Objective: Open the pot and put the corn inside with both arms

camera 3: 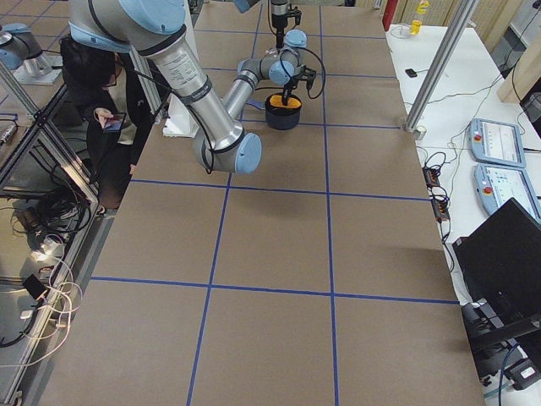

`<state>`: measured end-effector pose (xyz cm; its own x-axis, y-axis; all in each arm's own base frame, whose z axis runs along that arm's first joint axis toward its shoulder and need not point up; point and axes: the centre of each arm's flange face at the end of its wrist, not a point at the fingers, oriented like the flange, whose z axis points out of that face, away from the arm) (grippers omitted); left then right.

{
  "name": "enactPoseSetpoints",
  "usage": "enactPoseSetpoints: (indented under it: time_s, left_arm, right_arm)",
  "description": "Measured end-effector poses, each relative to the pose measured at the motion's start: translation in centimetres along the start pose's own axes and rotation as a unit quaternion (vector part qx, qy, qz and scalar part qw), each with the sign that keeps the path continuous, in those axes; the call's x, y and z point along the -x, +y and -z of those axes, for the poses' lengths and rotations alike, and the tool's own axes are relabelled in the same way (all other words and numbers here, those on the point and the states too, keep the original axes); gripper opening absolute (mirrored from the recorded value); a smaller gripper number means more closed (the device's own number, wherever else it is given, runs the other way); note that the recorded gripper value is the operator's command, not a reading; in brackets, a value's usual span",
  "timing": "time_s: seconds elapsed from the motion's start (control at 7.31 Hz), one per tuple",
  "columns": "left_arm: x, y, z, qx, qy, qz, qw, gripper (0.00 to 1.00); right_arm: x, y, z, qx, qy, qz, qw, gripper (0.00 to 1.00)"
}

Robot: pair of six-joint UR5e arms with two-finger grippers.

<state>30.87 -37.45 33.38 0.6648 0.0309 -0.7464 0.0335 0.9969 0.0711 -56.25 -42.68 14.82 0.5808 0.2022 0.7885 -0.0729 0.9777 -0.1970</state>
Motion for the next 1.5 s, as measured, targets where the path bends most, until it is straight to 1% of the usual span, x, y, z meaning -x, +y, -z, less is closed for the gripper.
enactPoseSetpoints:
  time_s: [0.14,0.41,0.55,0.68,0.82,0.96,1.09,1.23,1.37,1.5]
  left_arm:
    - [0.8,-0.3,0.2,0.000,-0.002,-0.003,1.0000,0.41]
    - [2.0,-0.5,0.1,0.001,-0.009,-0.010,0.9999,0.42]
    - [2.6,-0.4,-0.1,0.003,-0.014,-0.016,0.9998,0.42]
    - [3.3,-0.4,-0.4,0.006,-0.020,-0.024,0.9995,0.42]
    - [4.3,-0.1,-0.9,0.011,-0.026,-0.032,0.9991,0.42]
    - [5.6,0.2,-1.7,0.012,-0.027,-0.038,0.9989,0.42]
    - [7.2,0.3,-3.0,0.007,-0.022,-0.042,0.9988,0.42]
    - [9.1,0.1,-4.5,0.002,-0.013,-0.045,0.9989,0.42]
    - [11.1,-0.5,-5.7,0.003,-0.003,-0.045,0.9990,0.42]
    - [12.9,-1.3,-6.2,0.009,0.005,-0.047,0.9988,0.42]
  right_arm:
    - [0.2,0.8,-0.6,-0.001,0.002,0.003,1.0000,0.99]
    - [0.5,1.6,-1.0,-0.008,0.003,0.012,0.9999,1.00]
    - [0.5,1.4,-0.8,-0.015,0.002,0.018,0.9997,1.00]
    - [0.4,0.3,0.1,-0.022,-0.001,0.024,0.9995,1.00]
    - [-0.2,-1.9,1.8,-0.027,-0.006,0.026,0.9993,1.00]
    - [-1.4,-4.8,4.1,-0.028,-0.013,0.026,0.9992,1.00]
    - [-3.6,-8.0,6.6,-0.025,-0.020,0.025,0.9992,1.00]
    - [-6.7,-11.1,9.3,-0.024,-0.028,0.030,0.9989,1.00]
    - [-10.4,-14.1,11.9,-0.024,-0.033,0.037,0.9985,1.00]
    - [-14.5,-16.8,13.9,-0.028,-0.033,0.048,0.9979,1.00]
